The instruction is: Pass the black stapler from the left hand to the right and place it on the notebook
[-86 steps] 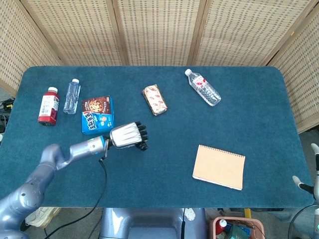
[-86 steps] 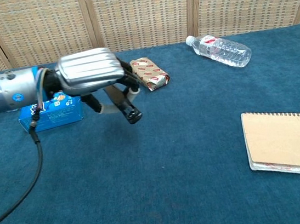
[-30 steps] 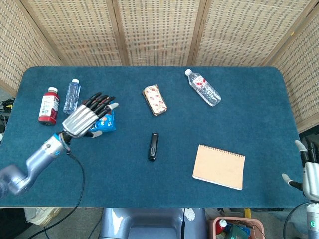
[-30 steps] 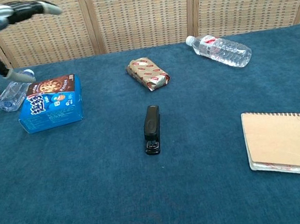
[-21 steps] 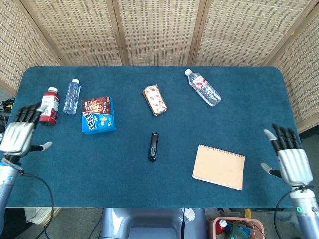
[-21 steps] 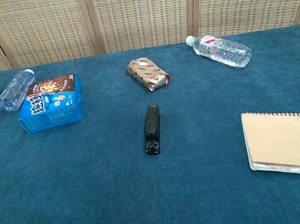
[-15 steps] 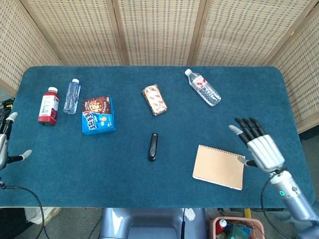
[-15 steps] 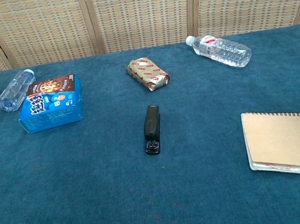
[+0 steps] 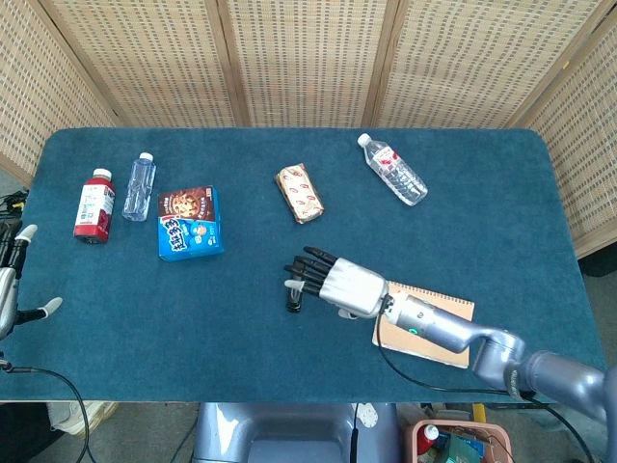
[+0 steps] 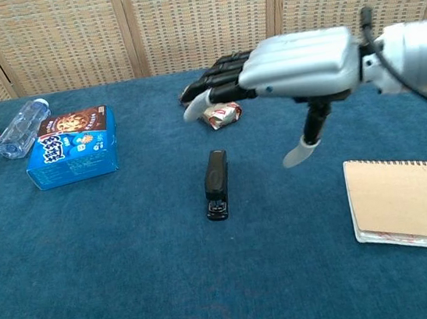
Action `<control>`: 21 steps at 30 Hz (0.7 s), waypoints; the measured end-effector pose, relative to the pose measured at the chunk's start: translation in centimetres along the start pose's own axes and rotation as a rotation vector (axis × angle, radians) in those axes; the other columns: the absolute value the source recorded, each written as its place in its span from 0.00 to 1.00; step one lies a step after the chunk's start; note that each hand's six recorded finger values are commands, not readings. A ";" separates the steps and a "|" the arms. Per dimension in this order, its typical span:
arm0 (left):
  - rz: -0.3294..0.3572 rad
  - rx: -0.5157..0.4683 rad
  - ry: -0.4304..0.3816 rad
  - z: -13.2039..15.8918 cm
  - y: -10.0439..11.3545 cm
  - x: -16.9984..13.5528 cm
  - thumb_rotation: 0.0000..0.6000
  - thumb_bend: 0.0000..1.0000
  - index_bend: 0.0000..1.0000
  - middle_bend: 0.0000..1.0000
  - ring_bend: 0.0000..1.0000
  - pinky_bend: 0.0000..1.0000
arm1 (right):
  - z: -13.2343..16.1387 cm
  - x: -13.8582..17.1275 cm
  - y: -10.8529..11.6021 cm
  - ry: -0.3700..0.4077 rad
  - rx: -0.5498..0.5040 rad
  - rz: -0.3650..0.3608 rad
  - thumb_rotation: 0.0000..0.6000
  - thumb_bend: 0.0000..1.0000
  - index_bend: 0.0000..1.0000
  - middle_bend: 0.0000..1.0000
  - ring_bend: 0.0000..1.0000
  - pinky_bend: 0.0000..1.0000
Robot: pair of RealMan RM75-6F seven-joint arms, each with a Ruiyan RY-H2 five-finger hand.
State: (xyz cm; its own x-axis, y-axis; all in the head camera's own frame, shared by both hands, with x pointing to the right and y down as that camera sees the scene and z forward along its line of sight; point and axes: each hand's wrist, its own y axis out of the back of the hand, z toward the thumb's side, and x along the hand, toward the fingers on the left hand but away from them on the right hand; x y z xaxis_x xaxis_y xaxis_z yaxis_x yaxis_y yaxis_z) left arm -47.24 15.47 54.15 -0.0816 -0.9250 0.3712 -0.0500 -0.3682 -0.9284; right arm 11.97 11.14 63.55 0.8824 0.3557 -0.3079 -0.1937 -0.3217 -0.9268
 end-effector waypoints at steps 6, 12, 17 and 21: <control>-0.005 -0.002 -0.015 0.2 -0.1 -0.1 1.00 0.07 0.00 0.00 0.00 0.00 | 0.3 -3.7 -2.7 0.025 0.079 0.075 1.00 0.00 0.11 0.10 0.00 0.00; -0.022 -0.013 -0.023 0.3 -0.4 0.0 1.00 0.07 0.00 0.00 0.00 0.00 | -0.1 -5.7 -4.7 0.011 0.132 0.129 1.00 0.00 0.14 0.15 0.00 0.00; -0.047 -0.012 -0.026 0.3 -0.9 0.4 1.00 0.07 0.00 0.00 0.00 0.00 | -0.7 -6.4 -6.1 -0.002 0.171 0.177 1.00 0.02 0.19 0.17 0.00 0.00; -0.054 -0.015 -0.025 0.2 -1.0 0.7 1.00 0.07 0.00 0.00 0.00 0.00 | -1.0 -6.5 -7.2 0.000 0.197 0.210 1.00 0.10 0.24 0.22 0.04 0.01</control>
State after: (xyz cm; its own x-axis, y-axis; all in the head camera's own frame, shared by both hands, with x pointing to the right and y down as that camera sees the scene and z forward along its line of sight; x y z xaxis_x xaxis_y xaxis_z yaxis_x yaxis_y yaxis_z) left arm -47.02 15.13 55.31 -0.0531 -0.9058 0.4204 -0.0683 -0.4167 -0.9065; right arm 8.10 10.24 72.38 0.8140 0.2994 -0.4977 -0.4520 -0.2116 -0.8666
